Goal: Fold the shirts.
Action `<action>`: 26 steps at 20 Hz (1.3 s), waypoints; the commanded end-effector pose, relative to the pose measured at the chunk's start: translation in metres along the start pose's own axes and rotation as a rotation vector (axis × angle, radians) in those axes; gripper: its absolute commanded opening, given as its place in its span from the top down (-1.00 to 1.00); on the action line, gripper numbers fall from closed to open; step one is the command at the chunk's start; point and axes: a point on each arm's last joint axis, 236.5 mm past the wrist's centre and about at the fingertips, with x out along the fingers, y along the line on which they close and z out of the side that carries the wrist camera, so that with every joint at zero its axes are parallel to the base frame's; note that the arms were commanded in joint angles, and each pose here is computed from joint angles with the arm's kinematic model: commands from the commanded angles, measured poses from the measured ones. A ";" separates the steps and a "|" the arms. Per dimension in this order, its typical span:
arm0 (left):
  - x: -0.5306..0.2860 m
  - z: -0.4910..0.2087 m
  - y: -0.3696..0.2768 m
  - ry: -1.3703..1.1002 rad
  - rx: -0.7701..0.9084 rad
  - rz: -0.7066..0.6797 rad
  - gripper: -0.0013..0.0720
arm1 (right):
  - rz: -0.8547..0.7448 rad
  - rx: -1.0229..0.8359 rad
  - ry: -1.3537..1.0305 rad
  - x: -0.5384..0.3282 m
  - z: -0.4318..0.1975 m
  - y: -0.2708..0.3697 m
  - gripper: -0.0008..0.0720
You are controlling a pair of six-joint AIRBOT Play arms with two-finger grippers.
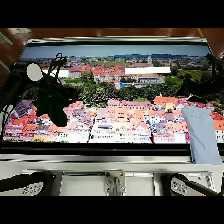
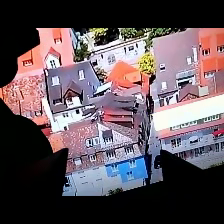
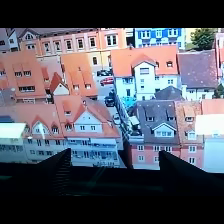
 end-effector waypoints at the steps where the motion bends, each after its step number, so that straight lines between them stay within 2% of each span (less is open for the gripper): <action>1: 0.000 0.000 0.000 0.000 0.000 0.000 -0.87 | 0.000 -0.001 0.000 0.000 0.000 0.000 -0.85; 17: 0.000 0.000 -0.002 -0.001 -0.015 -0.014 -0.87 | -0.002 -0.001 -0.026 0.000 0.006 0.000 -0.85; 22: 0.002 0.005 -0.003 -0.017 -0.016 -0.015 -0.87 | -0.034 -0.058 -0.023 0.000 0.006 -0.008 -0.85; 25: -0.001 0.005 0.089 -0.032 -0.245 0.249 -1.00 | -0.034 -0.094 -0.037 0.000 0.009 -0.007 -0.85; 26: -0.004 0.001 0.120 -0.036 -0.330 0.284 -1.00 | -0.036 -0.102 -0.044 0.000 0.011 -0.008 -0.85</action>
